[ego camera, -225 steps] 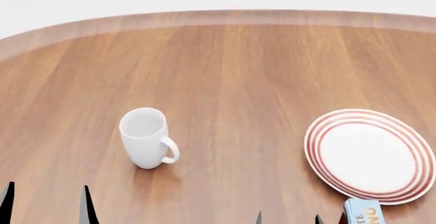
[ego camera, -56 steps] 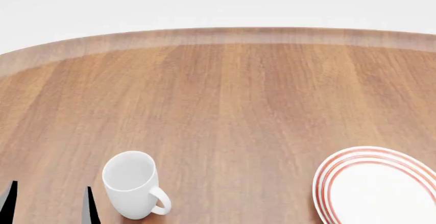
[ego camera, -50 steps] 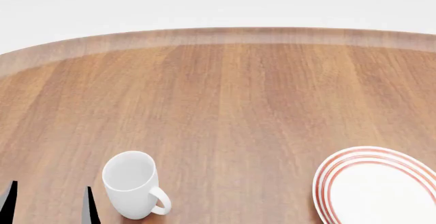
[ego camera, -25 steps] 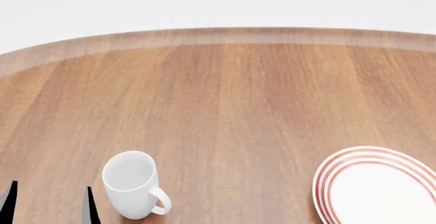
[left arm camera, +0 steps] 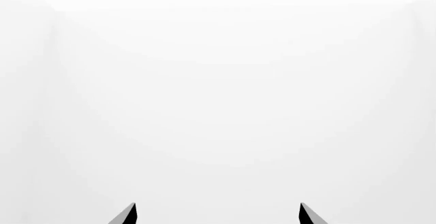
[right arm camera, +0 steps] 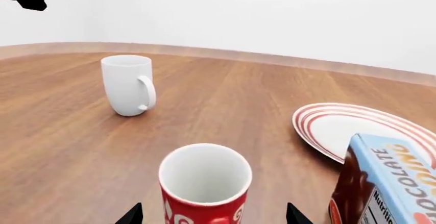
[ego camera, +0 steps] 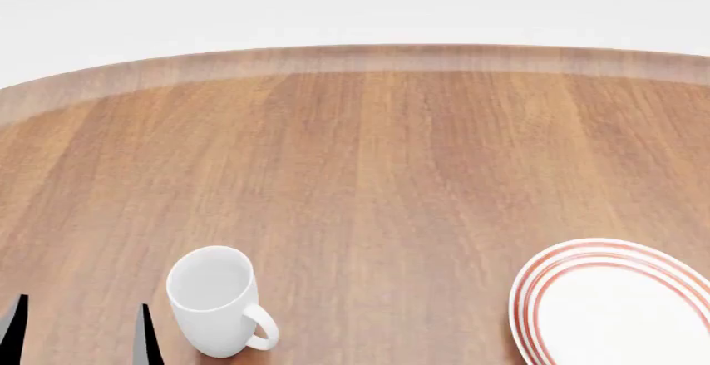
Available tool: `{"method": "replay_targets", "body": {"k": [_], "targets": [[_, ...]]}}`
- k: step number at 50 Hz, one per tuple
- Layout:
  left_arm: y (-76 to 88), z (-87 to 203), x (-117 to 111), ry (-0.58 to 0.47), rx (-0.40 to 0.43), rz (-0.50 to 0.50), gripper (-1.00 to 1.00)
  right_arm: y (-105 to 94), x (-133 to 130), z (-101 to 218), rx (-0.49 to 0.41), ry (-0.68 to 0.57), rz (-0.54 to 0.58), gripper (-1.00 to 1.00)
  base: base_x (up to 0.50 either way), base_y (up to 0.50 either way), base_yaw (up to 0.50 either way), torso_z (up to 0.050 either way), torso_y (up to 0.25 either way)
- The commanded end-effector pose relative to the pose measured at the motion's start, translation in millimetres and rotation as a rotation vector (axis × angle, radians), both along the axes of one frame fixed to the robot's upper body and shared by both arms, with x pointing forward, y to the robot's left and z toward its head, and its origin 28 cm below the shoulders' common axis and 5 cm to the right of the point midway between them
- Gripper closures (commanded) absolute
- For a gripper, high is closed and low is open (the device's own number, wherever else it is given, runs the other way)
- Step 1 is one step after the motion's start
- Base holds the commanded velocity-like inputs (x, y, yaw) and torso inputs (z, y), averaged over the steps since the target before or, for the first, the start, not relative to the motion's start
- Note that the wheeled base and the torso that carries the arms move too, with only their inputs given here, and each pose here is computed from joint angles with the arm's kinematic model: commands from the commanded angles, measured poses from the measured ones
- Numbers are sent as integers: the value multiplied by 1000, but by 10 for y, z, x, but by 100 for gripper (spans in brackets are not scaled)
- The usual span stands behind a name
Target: Pick up the red mug and put it on the plate
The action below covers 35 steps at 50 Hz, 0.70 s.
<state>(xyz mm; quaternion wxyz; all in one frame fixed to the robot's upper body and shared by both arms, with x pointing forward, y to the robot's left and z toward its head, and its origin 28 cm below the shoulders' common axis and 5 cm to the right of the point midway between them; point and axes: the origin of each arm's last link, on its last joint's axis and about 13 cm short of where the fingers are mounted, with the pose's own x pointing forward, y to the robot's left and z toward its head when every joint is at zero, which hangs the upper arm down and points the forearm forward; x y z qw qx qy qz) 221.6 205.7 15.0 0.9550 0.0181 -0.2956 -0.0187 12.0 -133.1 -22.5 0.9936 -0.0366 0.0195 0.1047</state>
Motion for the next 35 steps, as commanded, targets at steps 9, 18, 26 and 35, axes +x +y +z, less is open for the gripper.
{"method": "replay_targets", "body": {"k": [9,18,26,35], "targets": [[0,0,0,-1,0,2,-100,31,64,-123,37,19,-11,-100,0,0,0,0,0],[0,0,0,-2,1,2,-100,36,59,-176,44,33,-15,-100,0,0,0,0,0],[0,0,0,-1,0,3,-100,34,59,-221,47,44,-19,-100,0,0,0,0,0],[0,0,0,-3,1,4,-100,18,62,-273,50,57,-26,-100,0,0,0,0,0]]}}
